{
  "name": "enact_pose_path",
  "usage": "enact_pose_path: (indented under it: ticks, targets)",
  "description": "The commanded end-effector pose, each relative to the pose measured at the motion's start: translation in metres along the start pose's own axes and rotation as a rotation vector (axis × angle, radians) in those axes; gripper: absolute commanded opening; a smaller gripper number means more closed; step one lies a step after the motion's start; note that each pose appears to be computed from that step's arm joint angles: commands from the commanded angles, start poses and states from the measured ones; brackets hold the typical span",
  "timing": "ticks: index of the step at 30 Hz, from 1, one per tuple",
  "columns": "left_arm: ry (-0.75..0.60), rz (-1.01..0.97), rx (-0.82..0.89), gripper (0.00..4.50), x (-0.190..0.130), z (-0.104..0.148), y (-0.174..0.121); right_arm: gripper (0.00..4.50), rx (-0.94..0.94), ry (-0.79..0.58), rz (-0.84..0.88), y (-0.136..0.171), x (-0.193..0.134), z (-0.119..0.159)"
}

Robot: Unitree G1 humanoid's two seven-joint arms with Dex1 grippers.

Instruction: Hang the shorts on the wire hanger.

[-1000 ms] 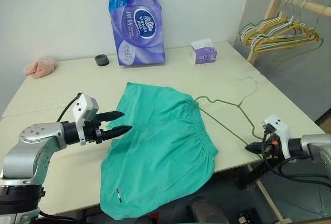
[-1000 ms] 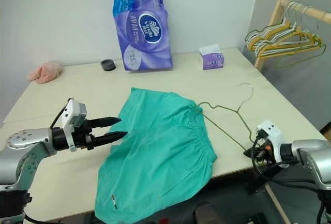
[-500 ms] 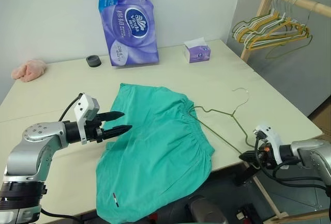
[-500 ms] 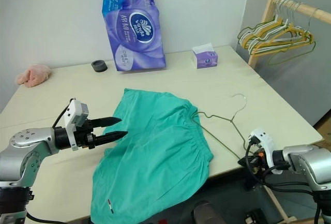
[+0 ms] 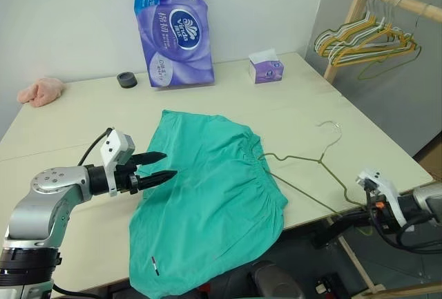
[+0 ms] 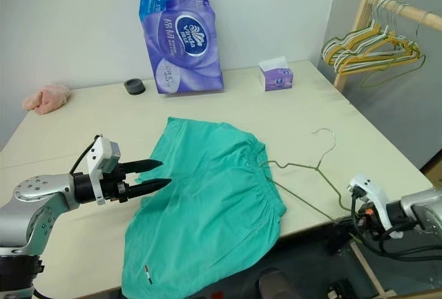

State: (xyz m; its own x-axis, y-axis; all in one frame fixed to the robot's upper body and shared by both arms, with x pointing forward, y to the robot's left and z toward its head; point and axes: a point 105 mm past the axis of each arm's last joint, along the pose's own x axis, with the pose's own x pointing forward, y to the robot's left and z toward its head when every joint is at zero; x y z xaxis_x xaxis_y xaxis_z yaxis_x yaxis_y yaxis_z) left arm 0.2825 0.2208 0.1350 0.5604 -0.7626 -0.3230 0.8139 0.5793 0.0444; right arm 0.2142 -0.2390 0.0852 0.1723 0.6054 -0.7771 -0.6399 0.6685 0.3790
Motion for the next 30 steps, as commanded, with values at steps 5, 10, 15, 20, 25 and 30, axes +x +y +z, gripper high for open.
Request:
enact_pose_path:
  ticks: [5, 10, 15, 20, 25, 30]
  targets:
    - [-0.017, -0.007, 0.062, 3.24, 0.003, 0.010, 0.000, 0.00, 0.011, -0.019, 0.052, 0.011, -0.008, 0.000]
    - [-0.018, -0.004, 0.067, 3.24, 0.004, 0.011, 0.002, 0.00, 0.100, -0.024, 0.153, 0.023, 0.002, -0.002]
    - [-0.030, 0.011, 0.076, 3.24, 0.006, 0.014, 0.005, 0.00, 0.184, -0.035, 0.228, 0.030, 0.015, 0.008]
    - [-0.050, 0.049, 0.081, 3.24, 0.006, 0.017, 0.011, 0.00, 0.236, -0.068, 0.267, 0.033, 0.031, 0.028]
    - [-0.081, 0.102, 0.085, 3.24, 0.006, 0.022, 0.019, 0.00, 0.295, -0.101, 0.276, 0.033, 0.049, 0.047]
    - [-0.094, 0.125, 0.088, 3.24, 0.007, 0.023, 0.022, 0.00, 0.346, -0.171, 0.245, 0.023, 0.058, 0.066]
